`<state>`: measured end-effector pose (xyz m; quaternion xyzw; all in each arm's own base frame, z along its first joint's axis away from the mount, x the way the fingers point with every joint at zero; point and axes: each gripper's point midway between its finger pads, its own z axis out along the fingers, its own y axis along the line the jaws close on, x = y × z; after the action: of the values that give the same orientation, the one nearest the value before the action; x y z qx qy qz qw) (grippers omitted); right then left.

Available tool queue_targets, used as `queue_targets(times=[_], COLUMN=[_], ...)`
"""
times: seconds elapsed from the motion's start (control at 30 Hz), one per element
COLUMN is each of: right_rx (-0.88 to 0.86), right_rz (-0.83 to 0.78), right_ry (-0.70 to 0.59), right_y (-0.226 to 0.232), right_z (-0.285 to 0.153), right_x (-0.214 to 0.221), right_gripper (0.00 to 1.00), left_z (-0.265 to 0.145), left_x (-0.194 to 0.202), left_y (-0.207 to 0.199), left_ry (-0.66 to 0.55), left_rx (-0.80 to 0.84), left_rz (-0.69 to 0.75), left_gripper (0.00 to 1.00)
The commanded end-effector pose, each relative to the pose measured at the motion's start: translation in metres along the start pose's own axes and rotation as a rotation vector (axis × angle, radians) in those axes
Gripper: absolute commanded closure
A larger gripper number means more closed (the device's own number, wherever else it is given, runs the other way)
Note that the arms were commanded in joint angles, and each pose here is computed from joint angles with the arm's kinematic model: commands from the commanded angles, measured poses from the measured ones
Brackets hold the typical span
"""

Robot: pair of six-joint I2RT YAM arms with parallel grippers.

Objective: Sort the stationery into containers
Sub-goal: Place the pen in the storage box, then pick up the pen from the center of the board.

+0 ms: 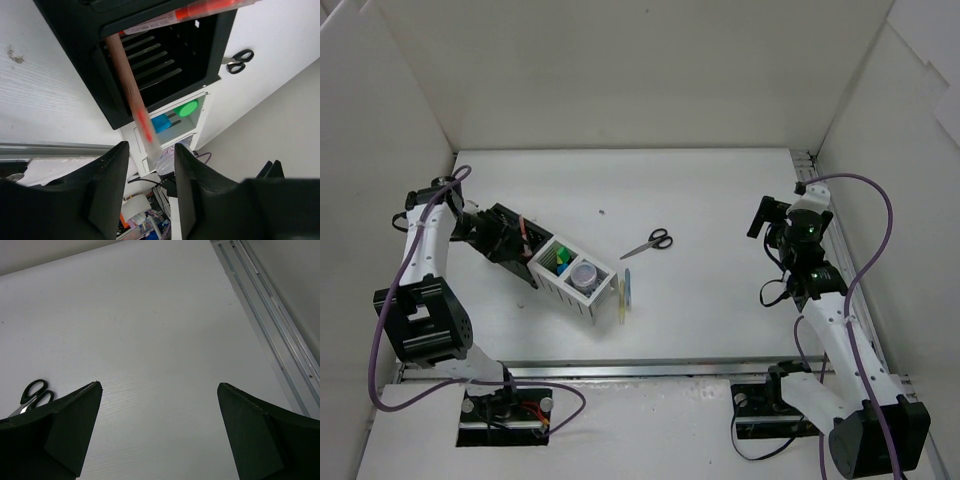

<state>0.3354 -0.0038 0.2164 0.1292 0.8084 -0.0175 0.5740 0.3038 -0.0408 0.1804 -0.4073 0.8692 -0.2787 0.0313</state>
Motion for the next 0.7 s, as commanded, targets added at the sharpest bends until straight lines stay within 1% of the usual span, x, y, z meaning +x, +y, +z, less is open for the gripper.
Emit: queue_targets(times=[0.0,0.03,0.07,0.1,0.17,0.2,0.27,0.3,0.33,0.4,0.43,0.5,0.53,0.57,0.6,0.63,0.67], right_rx=[0.040,0.044,0.044,0.046,0.044,0.043,0.039,0.034,0.017,-0.003,-0.017,-0.025,-0.024,-0.026,-0.030,-0.033,-0.042], right_rz=[0.023,0.023,0.024,0.023,0.024,0.024,0.024,0.027,0.020,0.015,0.011,0.010,0.010,0.013,0.011,0.015,0.013], right_ry=[-0.079,-0.080,-0.081,-0.084,-0.090,-0.091,-0.090,-0.089,-0.085,-0.089,-0.084,-0.083,-0.080,-0.081,-0.076,-0.082,-0.080], right_y=[-0.006,-0.006,-0.007,-0.008,-0.007,-0.007,-0.007,-0.006,-0.003,0.000,0.003,0.005,0.004,0.005,0.005,0.005,0.007], right_z=[0.002,0.002,0.001,0.000,-0.001,-0.002,-0.002,-0.002,-0.002,-0.002,-0.001,-0.001,-0.001,-0.001,-0.001,-0.003,-0.004], right_x=[-0.026,-0.026,-0.026,-0.027,-0.028,-0.029,-0.028,-0.028,-0.028,-0.029,-0.028,-0.027,-0.027,-0.027,-0.025,-0.028,-0.027], right_gripper=[0.02,0.02,0.02,0.02,0.02,0.02,0.02,0.02,0.02,0.02,0.02,0.02,0.02,0.02,0.02,0.02,0.02], left_z=[-0.016,-0.015,-0.014,-0.013,-0.013,-0.015,-0.026,-0.029,-0.038,-0.057,-0.068,-0.071,-0.084,-0.085,-0.082,-0.091,-0.088], left_x=[-0.010,-0.014,-0.015,-0.016,-0.018,-0.019,-0.023,-0.022,-0.019,-0.012,-0.013,0.005,0.007,0.013,0.036,0.034,0.044], left_y=[-0.018,-0.017,-0.018,-0.019,-0.024,-0.025,-0.030,-0.034,-0.040,-0.058,-0.065,-0.083,-0.091,-0.096,-0.108,-0.114,-0.117], left_ry=[-0.061,-0.064,-0.061,-0.055,-0.054,-0.065,-0.122,-0.139,-0.175,-0.266,-0.332,-0.373,-0.456,-0.485,-0.497,-0.587,-0.593], left_rx=[0.044,0.046,0.054,0.059,0.075,0.075,0.082,0.083,0.095,0.104,0.097,0.100,0.088,0.068,0.062,0.011,-0.017], left_rz=[0.005,-0.008,-0.010,-0.009,0.003,0.011,0.042,0.075,0.117,0.246,0.298,0.414,0.488,0.526,0.619,0.664,0.715], left_gripper=[0.62,0.59,0.58,0.51,0.47,0.43,0.37,0.31,0.28,0.19,0.15,0.10,0.05,0.03,0.01,0.00,0.01])
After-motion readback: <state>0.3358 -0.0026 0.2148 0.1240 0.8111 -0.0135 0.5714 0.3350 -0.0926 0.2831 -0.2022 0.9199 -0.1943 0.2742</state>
